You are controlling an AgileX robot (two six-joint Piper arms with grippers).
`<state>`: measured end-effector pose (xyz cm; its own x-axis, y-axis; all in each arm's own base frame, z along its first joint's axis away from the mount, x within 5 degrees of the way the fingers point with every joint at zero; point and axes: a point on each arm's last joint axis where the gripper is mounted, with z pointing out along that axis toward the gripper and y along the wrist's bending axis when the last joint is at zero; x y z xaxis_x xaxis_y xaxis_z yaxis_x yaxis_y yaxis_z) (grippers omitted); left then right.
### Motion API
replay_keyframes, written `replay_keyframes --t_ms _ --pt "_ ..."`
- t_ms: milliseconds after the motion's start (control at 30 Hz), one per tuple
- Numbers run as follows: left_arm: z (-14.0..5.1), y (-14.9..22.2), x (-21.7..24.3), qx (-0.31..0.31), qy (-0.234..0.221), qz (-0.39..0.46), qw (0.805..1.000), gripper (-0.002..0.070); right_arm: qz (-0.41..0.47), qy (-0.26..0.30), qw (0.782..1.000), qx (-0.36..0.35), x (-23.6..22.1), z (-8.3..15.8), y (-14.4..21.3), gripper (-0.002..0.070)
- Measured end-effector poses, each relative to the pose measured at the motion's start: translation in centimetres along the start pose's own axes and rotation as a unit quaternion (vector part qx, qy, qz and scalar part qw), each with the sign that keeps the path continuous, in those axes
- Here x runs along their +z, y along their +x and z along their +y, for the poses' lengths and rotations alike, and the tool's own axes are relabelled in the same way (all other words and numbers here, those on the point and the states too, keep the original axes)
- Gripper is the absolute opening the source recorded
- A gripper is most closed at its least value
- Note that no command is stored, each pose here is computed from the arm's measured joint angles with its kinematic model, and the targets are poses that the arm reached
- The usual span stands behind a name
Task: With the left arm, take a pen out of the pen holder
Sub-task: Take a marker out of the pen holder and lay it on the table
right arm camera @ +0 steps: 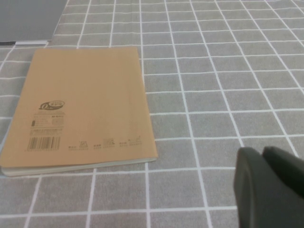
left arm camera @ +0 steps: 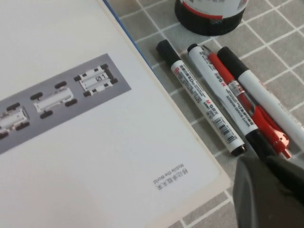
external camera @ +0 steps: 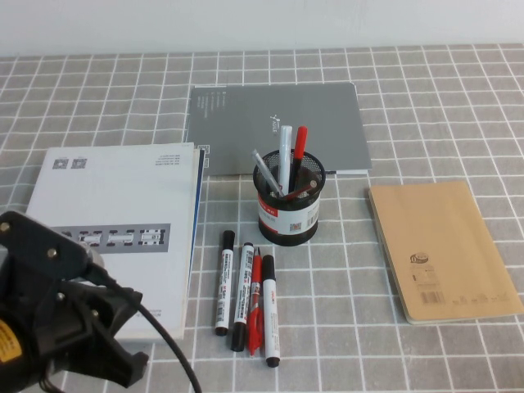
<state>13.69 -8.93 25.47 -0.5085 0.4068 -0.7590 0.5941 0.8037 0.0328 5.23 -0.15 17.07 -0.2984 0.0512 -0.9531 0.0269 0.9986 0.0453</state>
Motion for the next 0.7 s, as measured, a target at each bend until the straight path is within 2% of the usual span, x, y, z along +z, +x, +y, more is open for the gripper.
replay_keyframes --t_ms 100,300,467,700 --pt "0.1 0.2 0.1 0.012 -0.009 -0.019 1.000 -0.0002 0.000 0.000 1.000 0.000 0.0 0.0 0.0 -0.0013" --pt "0.6 1.1 -0.3 0.050 -0.051 -0.166 0.984 -0.0002 0.000 0.000 1.000 0.000 0.0 0.0 0.0 -0.0013" --pt "1.8 3.4 -0.8 -0.008 -0.105 -0.266 0.958 -0.0002 0.000 0.000 1.000 0.000 0.0 0.0 0.0 -0.0013" --pt "3.0 5.9 -1.7 -0.045 -0.172 -0.303 0.936 -0.0003 0.000 0.000 1.000 0.000 0.0 0.0 0.0 -0.0013"
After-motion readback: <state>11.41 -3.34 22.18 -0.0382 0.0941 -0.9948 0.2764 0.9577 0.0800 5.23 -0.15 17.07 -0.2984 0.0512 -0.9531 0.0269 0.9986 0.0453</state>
